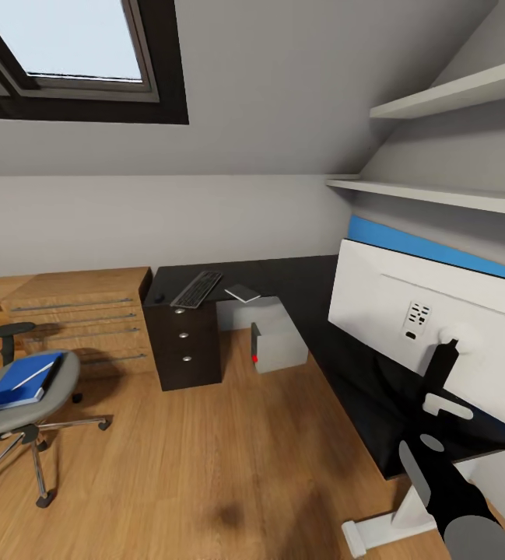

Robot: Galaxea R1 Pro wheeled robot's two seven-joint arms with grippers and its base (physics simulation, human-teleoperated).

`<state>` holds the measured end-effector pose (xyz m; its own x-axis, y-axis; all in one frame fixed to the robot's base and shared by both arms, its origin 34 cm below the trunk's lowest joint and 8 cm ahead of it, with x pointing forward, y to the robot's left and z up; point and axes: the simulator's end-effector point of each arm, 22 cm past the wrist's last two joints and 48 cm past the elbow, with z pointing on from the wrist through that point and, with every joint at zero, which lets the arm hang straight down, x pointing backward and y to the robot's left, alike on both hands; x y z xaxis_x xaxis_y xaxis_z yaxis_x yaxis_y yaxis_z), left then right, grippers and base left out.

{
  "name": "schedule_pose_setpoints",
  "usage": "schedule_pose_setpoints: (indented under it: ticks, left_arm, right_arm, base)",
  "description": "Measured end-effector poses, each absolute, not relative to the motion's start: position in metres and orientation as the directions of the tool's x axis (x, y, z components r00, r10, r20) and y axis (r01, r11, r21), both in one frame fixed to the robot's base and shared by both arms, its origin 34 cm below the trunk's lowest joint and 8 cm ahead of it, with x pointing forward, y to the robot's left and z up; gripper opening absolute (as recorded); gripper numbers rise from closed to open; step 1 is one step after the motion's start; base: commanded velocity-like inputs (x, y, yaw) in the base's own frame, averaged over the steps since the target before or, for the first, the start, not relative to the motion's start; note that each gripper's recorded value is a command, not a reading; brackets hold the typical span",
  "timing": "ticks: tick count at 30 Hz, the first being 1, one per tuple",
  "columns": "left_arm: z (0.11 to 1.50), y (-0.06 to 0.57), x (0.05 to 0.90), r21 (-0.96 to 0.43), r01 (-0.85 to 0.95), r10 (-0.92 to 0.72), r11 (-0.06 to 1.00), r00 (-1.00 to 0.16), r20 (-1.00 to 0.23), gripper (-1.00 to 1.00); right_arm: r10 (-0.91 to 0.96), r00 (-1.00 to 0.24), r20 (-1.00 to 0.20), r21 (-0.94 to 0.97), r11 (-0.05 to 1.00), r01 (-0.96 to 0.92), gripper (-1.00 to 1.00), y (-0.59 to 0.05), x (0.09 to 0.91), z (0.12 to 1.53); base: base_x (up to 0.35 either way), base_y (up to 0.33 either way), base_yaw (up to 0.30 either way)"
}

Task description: In the bedroom, organize the workspace by keeping the computer under the desk, ensuring the monitor is on the desk, placing the keyboard on the desk next to the monitor, placing the mouse on the desk next to the keyboard, moving the folder from the swivel chair onto the desk next to the mouse, stacking the notebook on top of the folder with the pen on top of the notebook, and positioning the swivel chair next to the desk.

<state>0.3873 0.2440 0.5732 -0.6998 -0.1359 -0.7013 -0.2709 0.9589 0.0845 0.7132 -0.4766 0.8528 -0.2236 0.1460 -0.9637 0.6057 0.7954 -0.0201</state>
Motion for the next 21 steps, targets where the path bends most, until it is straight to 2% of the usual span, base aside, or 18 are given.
schedule_pose_setpoints:
  ticks: [13, 21]
  left_arm:
    - [0.573, 0.243, 0.387, 0.084, -0.271, -0.137, 0.959, -0.7, -0.701, 1.0]
    - [0.573, 0.244, 0.387, 0.085, -0.27, -0.136, 0.959, -0.701, -0.7, 1.0]
  right_arm:
    - [0.146, -0.224, -0.964, -0.02, 0.795, 0.606, 1.0, -0.477, 0.714, 0.852]
    - [0.147, -0.228, -0.962, -0.014, 0.813, 0.582, 1.0, -0.459, 0.719, 0.85]
  base:
    - [-0.292, -0.004, 0.0]
    - [-0.329, -0.11, 0.0]
